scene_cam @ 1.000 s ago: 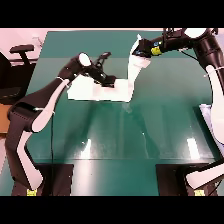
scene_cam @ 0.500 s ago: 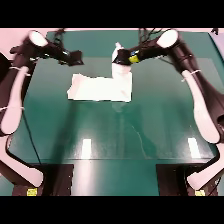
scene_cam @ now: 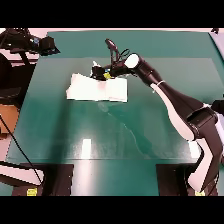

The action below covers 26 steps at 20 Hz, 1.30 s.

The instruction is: Fold the shirts.

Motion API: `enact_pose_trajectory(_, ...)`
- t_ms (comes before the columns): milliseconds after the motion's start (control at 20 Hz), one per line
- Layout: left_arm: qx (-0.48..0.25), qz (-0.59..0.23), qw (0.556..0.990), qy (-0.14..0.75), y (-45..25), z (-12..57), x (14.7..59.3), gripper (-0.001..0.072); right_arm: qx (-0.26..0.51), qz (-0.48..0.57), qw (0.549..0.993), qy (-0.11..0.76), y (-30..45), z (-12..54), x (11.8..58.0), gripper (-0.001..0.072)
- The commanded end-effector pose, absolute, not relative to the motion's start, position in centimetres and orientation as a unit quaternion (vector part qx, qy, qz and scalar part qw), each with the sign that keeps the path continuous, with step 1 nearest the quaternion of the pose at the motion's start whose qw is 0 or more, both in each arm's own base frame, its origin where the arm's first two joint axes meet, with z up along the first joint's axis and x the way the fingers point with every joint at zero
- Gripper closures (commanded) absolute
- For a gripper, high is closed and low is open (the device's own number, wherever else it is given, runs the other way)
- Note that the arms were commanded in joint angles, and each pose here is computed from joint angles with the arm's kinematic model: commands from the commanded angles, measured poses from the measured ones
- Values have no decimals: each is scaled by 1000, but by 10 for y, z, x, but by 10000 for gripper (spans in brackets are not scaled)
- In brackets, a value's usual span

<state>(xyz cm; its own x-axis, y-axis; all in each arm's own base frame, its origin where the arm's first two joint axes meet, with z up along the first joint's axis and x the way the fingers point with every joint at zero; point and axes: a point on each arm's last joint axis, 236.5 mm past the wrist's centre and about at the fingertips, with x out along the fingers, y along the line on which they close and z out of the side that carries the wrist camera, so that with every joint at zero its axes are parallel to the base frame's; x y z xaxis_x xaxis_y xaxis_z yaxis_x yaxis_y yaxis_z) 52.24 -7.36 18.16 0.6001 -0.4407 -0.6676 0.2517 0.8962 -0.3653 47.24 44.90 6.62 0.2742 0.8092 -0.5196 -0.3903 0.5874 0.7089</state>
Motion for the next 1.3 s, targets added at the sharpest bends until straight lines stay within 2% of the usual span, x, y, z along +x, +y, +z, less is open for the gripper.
enact_pose_trajectory(0,-110,-196,886,406,-68,184,516,680,249,400,755,456,478,57,471,689)
enact_pose_trajectory(50,-110,-196,886,406,-68,184,516,681,262,403,752,452,482,63,471,653)
enact_pose_trajectory(100,-110,-196,886,406,-68,184,516,681,278,407,744,451,487,68,469,396)
enact_pose_trajectory(150,-111,-196,885,406,-68,184,516,680,286,409,740,450,489,71,468,230)
enact_pose_trajectory(250,-113,-199,885,406,-69,185,516,680,330,425,717,443,499,90,464,228)
enact_pose_trajectory(350,-113,-199,885,406,-69,185,516,680,373,470,699,390,509,130,466,226)
enact_pose_trajectory(400,-113,-200,884,407,-70,185,515,680,390,487,694,359,509,153,468,182)
enact_pose_trajectory(450,-114,-201,883,409,-70,184,514,680,393,492,699,337,504,168,472,96)
enact_pose_trajectory(600,-113,-201,883,409,-70,184,514,680,345,500,720,335,469,182,478,82)
enact_pose_trajectory(800,-113,-201,883,410,-70,184,514,680,287,413,747,436,352,126,490,82)
enact_pose_trajectory(950,-112,-201,883,410,-70,184,514,680,300,330,751,487,263,72,483,82)
enact_pose_trajectory(1100,-113,-200,885,406,-70,185,516,680,319,279,738,525,219,15,466,82)
enact_pose_trajectory(1250,-113,-199,885,405,-70,185,516,679,324,258,723,553,216,-29,455,81)
